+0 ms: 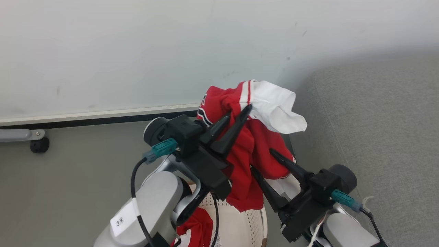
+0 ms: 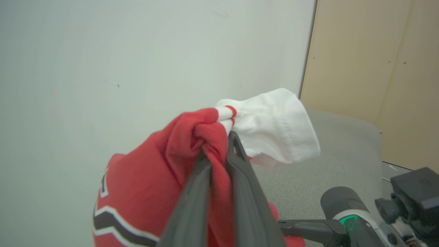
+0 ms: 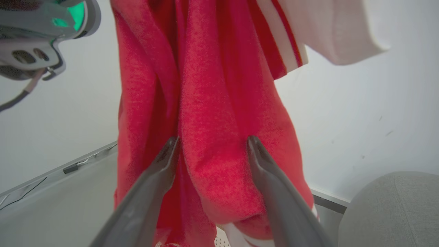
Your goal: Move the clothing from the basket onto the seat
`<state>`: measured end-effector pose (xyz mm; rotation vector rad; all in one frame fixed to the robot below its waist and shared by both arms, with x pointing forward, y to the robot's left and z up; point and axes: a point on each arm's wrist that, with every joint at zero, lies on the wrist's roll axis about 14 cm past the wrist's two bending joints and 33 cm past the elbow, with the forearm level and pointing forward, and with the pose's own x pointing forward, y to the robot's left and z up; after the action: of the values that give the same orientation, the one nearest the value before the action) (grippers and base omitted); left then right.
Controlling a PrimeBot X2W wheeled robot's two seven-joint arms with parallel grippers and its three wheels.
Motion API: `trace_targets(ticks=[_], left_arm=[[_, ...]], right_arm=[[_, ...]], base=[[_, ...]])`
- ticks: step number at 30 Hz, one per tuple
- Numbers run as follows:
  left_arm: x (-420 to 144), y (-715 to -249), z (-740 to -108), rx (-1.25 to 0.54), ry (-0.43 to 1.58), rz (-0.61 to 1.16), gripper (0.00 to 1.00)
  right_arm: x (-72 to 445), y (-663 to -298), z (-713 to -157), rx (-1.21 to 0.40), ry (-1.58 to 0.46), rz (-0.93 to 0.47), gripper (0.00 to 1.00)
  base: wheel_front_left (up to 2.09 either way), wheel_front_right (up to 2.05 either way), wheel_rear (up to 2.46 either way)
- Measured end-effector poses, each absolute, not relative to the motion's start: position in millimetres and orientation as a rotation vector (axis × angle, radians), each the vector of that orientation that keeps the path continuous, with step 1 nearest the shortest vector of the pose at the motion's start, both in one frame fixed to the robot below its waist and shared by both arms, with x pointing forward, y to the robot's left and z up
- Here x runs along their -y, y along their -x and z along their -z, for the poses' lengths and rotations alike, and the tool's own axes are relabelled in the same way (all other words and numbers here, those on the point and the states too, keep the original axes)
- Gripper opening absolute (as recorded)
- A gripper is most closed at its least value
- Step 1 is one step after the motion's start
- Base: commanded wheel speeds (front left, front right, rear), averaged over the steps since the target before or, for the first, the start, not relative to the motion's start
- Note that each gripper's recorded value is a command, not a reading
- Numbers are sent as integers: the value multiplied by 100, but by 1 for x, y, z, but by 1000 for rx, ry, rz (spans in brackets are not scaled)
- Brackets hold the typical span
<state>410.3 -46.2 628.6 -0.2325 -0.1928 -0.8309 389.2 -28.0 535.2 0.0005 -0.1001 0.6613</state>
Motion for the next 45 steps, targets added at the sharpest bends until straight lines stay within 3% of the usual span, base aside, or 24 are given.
trace_targets(ticks=[12,13,14,15,27,37,39,40,41,43,44,45], left_arm=[[56,-394,-628,168,197,880,0],[56,-393,-629,167,201,881,0],[56,-392,-629,164,212,881,0],[55,-392,-629,159,218,879,0],[30,-401,-624,143,227,800,0],[29,-393,-614,125,274,786,0],[31,-389,-611,121,285,794,11],[33,-387,-610,118,288,800,29],[35,-384,-608,114,291,806,39],[39,-381,-606,108,294,818,89],[40,-380,-605,106,296,824,100],[41,-379,-604,100,297,828,100]], right_arm=[[6,-409,-518,36,83,-711,100],[3,-410,-517,31,85,-716,50],[1,-411,-517,29,88,-720,14],[-1,-413,-517,28,92,-724,0],[-5,-418,-519,17,71,-709,0],[20,-426,-534,38,-31,-605,0],[26,-427,-541,56,-60,-582,0],[31,-428,-545,66,-74,-569,0],[35,-430,-549,77,-87,-555,0],[46,-433,-557,99,-102,-525,0],[51,-434,-561,109,-106,-512,0],[56,-435,-563,117,-107,-501,0]], base=[[0,0,0],[0,0,0],[0,0,0],[0,0,0],[0,0,0],[0,0,0],[0,0,0],[0,0,0],[0,0,0],[0,0,0],[0,0,0],[0,0,0]])
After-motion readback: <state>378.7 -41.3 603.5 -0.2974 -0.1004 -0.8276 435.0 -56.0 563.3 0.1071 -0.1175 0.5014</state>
